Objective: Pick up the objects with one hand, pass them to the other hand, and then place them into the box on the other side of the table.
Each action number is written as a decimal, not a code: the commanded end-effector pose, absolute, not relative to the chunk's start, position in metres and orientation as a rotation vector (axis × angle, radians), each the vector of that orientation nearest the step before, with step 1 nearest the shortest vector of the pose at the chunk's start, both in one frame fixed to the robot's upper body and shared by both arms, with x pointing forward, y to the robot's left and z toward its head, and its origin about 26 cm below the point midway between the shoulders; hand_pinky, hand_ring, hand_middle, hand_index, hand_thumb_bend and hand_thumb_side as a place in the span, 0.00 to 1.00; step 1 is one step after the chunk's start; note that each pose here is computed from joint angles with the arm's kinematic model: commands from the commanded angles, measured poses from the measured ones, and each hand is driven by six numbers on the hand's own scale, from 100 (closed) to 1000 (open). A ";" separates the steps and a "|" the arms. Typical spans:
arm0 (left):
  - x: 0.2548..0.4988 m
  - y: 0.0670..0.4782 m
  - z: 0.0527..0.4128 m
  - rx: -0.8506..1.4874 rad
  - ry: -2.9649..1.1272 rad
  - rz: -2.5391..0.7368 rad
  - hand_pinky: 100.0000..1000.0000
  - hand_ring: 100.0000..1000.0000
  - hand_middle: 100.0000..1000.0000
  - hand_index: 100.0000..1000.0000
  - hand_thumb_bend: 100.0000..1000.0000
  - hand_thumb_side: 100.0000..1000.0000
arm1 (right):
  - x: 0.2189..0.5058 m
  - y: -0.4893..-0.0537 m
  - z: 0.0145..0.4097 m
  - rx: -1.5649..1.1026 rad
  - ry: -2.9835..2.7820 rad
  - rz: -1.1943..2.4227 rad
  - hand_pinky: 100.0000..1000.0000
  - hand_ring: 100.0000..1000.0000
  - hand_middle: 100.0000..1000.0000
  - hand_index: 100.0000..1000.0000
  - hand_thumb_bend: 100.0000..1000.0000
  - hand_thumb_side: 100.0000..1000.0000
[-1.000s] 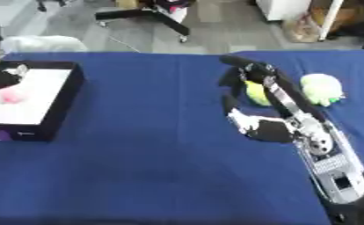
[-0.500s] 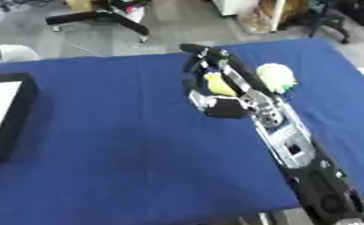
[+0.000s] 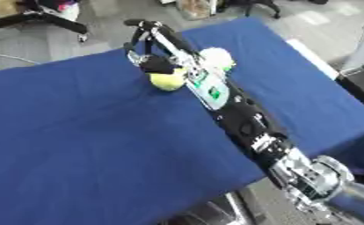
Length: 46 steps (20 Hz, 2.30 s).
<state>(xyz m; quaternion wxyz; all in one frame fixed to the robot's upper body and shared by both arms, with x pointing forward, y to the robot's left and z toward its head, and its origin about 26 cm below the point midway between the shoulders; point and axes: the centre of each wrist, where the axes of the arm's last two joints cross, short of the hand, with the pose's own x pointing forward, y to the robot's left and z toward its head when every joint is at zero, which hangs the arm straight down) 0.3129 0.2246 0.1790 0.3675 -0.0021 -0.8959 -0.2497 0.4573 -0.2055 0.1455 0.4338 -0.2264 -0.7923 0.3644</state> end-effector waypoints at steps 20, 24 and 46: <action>0.311 0.223 0.170 -0.037 -2.258 -0.764 0.76 0.65 0.72 0.88 0.00 0.73 | 0.485 -0.281 0.146 -0.835 -1.436 1.377 0.72 0.57 0.79 0.95 0.15 0.64; 0.312 0.224 0.168 -0.038 -2.252 -0.766 0.76 0.65 0.72 0.88 0.00 0.73 | 0.485 -0.287 0.143 -0.846 -1.362 1.410 0.73 0.62 0.80 0.95 0.19 0.64; 0.313 0.222 0.164 -0.051 -2.246 -0.765 0.76 0.64 0.72 0.89 0.00 0.74 | 0.480 -0.301 0.123 -0.966 -1.223 1.453 0.66 0.37 0.34 0.40 0.00 0.05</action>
